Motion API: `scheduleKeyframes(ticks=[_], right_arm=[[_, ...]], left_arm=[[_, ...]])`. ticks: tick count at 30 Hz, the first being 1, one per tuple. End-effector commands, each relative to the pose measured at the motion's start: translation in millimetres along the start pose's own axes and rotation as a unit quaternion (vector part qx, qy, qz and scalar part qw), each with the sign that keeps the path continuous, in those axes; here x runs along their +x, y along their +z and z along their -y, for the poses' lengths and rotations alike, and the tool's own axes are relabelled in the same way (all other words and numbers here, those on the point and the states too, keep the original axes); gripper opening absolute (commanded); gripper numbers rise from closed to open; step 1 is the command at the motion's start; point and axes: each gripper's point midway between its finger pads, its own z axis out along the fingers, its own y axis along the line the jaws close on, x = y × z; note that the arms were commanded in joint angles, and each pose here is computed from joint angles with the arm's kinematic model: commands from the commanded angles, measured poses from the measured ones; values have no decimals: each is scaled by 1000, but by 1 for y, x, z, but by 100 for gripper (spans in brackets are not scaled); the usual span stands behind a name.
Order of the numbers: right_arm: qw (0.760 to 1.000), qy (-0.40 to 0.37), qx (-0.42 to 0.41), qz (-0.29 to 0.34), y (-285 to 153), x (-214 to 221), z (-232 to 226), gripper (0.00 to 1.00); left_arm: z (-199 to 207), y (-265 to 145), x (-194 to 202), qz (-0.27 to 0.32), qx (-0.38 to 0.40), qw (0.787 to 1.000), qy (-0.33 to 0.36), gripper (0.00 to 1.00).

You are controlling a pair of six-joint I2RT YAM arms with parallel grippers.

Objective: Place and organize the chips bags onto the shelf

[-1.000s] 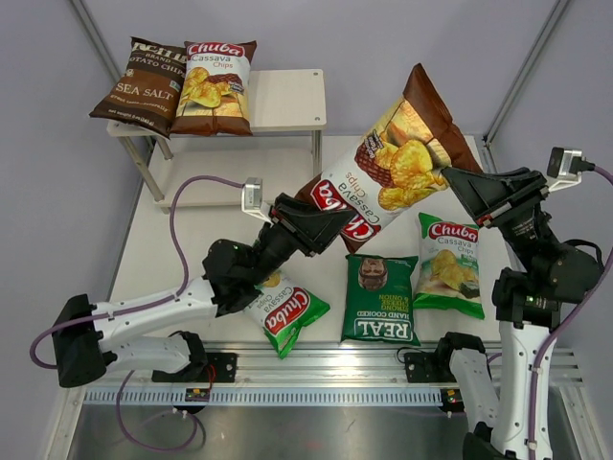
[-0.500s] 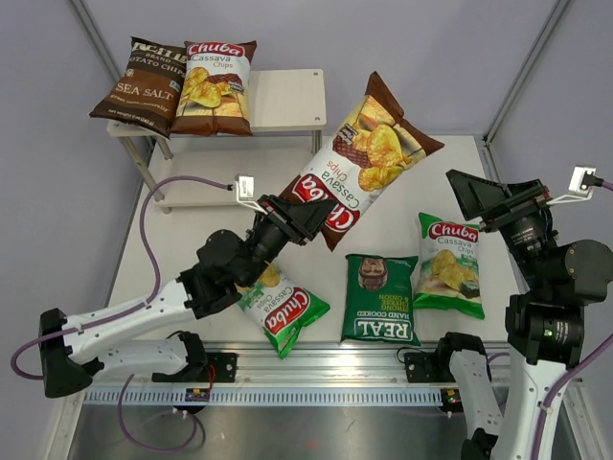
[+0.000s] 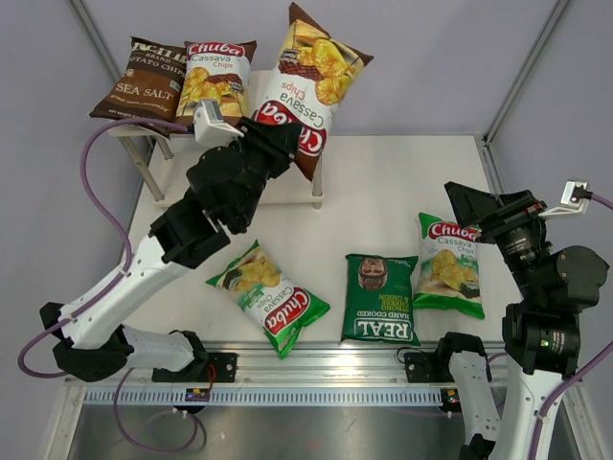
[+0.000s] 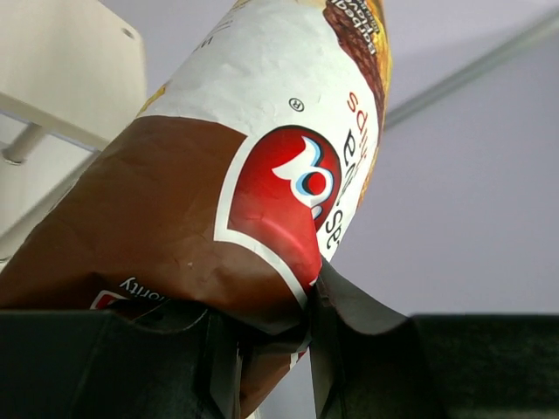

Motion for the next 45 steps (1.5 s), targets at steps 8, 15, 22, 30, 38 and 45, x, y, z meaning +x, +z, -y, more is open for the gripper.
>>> scheduleKeyframes(ticks=[8,15,22,30,38,45], right_arm=[[1000,2,-2,0,5,3,7,97],[1000,26,-9,-16,12,12,11,98],[999,23,-10,-22,15,14,12,98],[999,18,-9,-28,17,18,14,98],[999,17,-11,-31,17,20,14,98],[999,15,-11,-31,17,20,14,99]], left_arm=[[-17,59,-62,105,-85,988,-79,0],[-41,102,-64,133,-117,976,-129,0],[-77,137,-52,134,-162,963,-168,0],[-101,160,-28,95,-203,954,-199,1],[-107,158,-20,77,-217,954,-195,29],[-103,158,-23,71,-207,959,-178,73]])
